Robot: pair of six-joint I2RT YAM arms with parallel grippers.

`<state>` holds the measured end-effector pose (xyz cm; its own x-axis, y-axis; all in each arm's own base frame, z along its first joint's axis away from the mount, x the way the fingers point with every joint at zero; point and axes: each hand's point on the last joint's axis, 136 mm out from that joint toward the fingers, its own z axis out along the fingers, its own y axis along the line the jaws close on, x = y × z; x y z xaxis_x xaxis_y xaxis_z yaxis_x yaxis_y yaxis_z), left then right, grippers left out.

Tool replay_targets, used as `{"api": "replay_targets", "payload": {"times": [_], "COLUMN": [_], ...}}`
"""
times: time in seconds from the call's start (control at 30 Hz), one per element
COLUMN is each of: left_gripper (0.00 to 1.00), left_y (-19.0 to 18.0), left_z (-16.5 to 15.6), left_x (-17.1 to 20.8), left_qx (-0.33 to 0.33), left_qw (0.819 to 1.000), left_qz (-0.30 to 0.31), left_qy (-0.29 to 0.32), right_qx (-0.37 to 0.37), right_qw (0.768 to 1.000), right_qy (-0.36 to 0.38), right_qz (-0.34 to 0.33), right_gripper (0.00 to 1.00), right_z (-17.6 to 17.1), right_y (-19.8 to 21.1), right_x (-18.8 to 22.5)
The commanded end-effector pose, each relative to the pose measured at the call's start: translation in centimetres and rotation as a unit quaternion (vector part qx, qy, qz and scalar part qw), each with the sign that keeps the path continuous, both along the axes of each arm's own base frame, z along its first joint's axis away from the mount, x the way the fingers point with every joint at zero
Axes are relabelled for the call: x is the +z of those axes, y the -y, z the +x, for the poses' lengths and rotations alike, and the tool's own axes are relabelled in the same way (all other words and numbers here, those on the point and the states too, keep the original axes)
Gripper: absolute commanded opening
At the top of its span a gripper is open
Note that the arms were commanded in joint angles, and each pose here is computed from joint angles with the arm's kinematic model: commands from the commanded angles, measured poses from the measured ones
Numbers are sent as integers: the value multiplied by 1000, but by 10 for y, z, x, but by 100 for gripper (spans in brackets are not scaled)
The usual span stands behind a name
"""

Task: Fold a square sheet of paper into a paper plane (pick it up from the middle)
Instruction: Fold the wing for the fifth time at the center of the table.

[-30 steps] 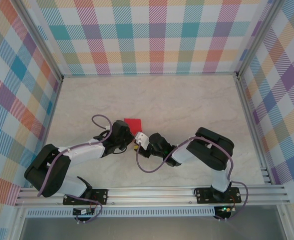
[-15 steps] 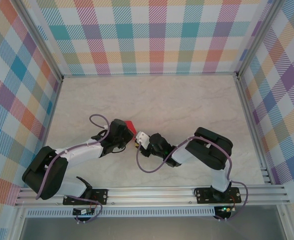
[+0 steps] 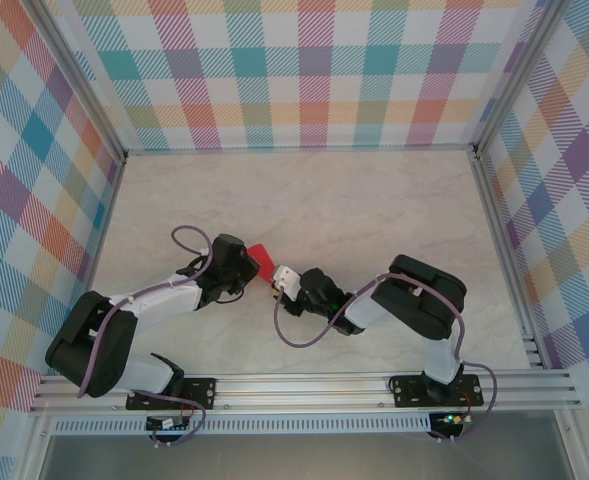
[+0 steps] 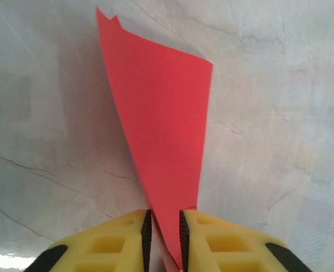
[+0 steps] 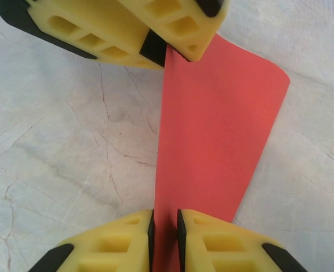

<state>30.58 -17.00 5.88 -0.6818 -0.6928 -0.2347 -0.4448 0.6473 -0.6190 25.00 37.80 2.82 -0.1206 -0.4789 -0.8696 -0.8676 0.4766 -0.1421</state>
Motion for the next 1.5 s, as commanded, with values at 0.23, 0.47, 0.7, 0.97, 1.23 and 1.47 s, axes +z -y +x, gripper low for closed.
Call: {"api": "replay_targets", "payload": {"times": [0.23,0.47,0.7,0.97,1.23,1.47], "left_gripper": [6,5,5,6,6,7], "left_y": [3,3,4,5,5,5], "left_z": [-3,-5,-4,-4,-4,-3], "left_x": [2,9,11,13,14,14], "left_qx": [-22,-25,-26,-25,-23,-24], "left_qw": [1000,1000,1000,1000,1000,1000], "left_qz": [-5,-6,-7,-13,-13,-14], "left_qy": [-11,-10,-11,-11,-13,-14], "right_qx": [14,11,22,26,27,22], "right_qw": [1000,999,999,999,998,998], "right_qy": [11,33,46,46,49,53], "right_qz": [19,21,16,10,15,24], "right_gripper": [40,47,44,37,41,38], "right_z": [0,10,15,15,16,20], "right_y": [-12,-21,-30,-32,-35,-38], "right_x": [28,34,29,17,19,23]}}
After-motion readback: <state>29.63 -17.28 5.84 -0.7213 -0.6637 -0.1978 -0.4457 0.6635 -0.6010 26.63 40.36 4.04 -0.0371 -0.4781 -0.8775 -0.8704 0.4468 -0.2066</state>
